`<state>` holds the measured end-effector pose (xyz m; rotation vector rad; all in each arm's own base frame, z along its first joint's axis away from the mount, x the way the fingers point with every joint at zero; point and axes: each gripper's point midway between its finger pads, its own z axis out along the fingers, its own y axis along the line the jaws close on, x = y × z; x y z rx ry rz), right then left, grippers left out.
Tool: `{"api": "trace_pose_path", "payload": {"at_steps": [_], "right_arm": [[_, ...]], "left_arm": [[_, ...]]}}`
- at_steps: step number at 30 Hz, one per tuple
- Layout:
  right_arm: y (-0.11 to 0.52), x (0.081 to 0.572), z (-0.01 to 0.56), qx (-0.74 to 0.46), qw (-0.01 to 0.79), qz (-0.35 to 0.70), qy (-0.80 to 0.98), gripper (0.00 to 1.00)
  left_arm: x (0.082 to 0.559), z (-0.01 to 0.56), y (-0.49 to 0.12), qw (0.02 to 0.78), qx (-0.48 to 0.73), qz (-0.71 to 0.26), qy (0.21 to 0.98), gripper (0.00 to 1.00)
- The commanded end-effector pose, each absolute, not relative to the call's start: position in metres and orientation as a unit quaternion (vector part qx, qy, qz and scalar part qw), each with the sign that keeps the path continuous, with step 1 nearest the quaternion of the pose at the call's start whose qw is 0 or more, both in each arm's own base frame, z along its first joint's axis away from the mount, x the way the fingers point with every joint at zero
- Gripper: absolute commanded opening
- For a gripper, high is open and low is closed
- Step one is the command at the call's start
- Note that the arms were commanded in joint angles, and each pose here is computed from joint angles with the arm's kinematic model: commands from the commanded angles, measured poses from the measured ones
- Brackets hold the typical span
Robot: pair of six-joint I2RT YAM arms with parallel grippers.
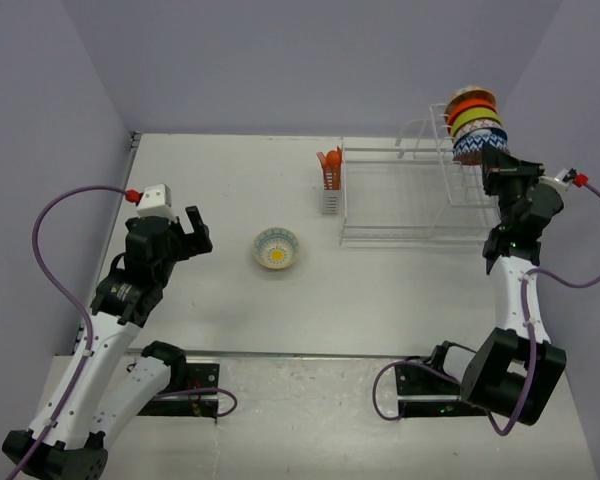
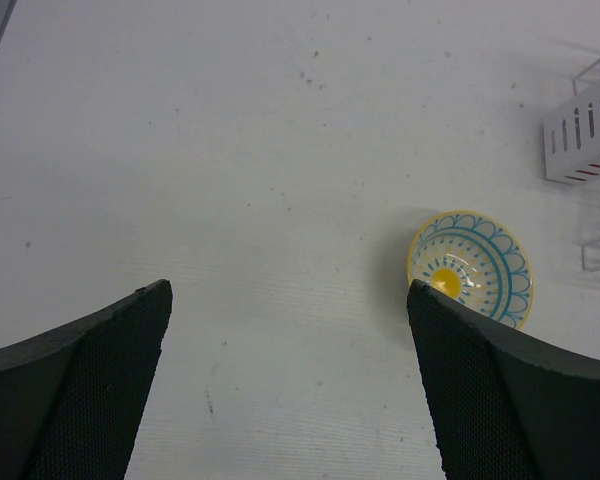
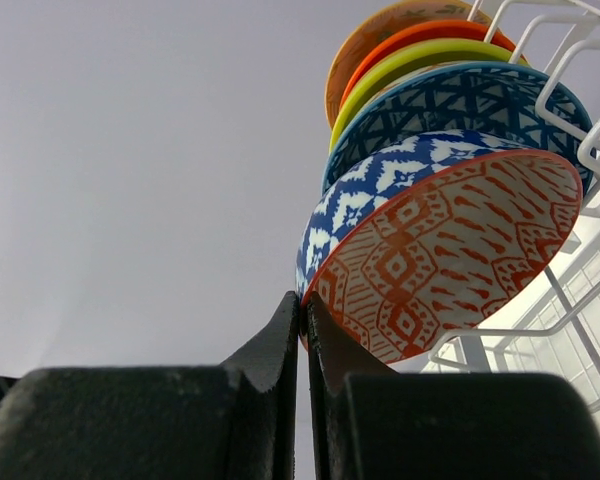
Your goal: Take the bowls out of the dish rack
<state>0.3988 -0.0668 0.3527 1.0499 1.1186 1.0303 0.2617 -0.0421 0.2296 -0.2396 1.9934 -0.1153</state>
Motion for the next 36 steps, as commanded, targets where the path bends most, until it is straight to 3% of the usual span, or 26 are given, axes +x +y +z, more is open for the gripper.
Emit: {"api": "trace_pose_path", "payload": {"at_steps": [1,19,23,24,25,27,29,30,32,36], "right_arm": [[-0.062,0.382,0.395,0.408,0.643,0.469,0.448,0.00],[-0.017,0.337,0.459,0.295,0.671,0.493,0.469,0.00],[0.029,0.319,0.482,0.148,0.707,0.402,0.562,0.00],[0.062,0.317,0.465,0.118,0.668,0.404,0.614,0.00],[0.078,0.305,0.489,0.066,0.684,0.382,0.618,0.00],[0.125,0.292,0.477,-0.052,0.672,0.352,0.649,0.00],[0.142,0.289,0.451,-0.102,0.650,0.312,0.686,0.00],[0.152,0.287,0.442,-0.120,0.642,0.306,0.692,0.00],[0.178,0.282,0.411,-0.174,0.615,0.272,0.719,0.00],[0.229,0.262,0.353,-0.294,0.558,0.181,0.754,0.00]], "left_arm": [[0.265,0.238,-0.044,0.549,-0.094,-0.052,0.829,1.00],[0.266,0.239,-0.043,0.550,-0.095,-0.049,0.828,1.00],[0.270,0.251,-0.043,0.550,-0.096,-0.045,0.828,1.00],[0.271,0.273,-0.046,0.564,-0.099,-0.058,0.818,1.00],[0.272,0.285,-0.050,0.567,-0.107,-0.075,0.813,1.00],[0.276,0.327,-0.066,0.583,-0.095,-0.123,0.797,1.00],[0.287,0.341,-0.087,0.568,-0.075,-0.159,0.804,1.00],[0.290,0.375,-0.094,0.584,-0.065,-0.178,0.789,1.00],[0.306,0.373,-0.120,0.546,-0.034,-0.189,0.816,1.00],[0.308,0.439,-0.164,0.563,0.015,-0.209,0.799,1.00]]}}
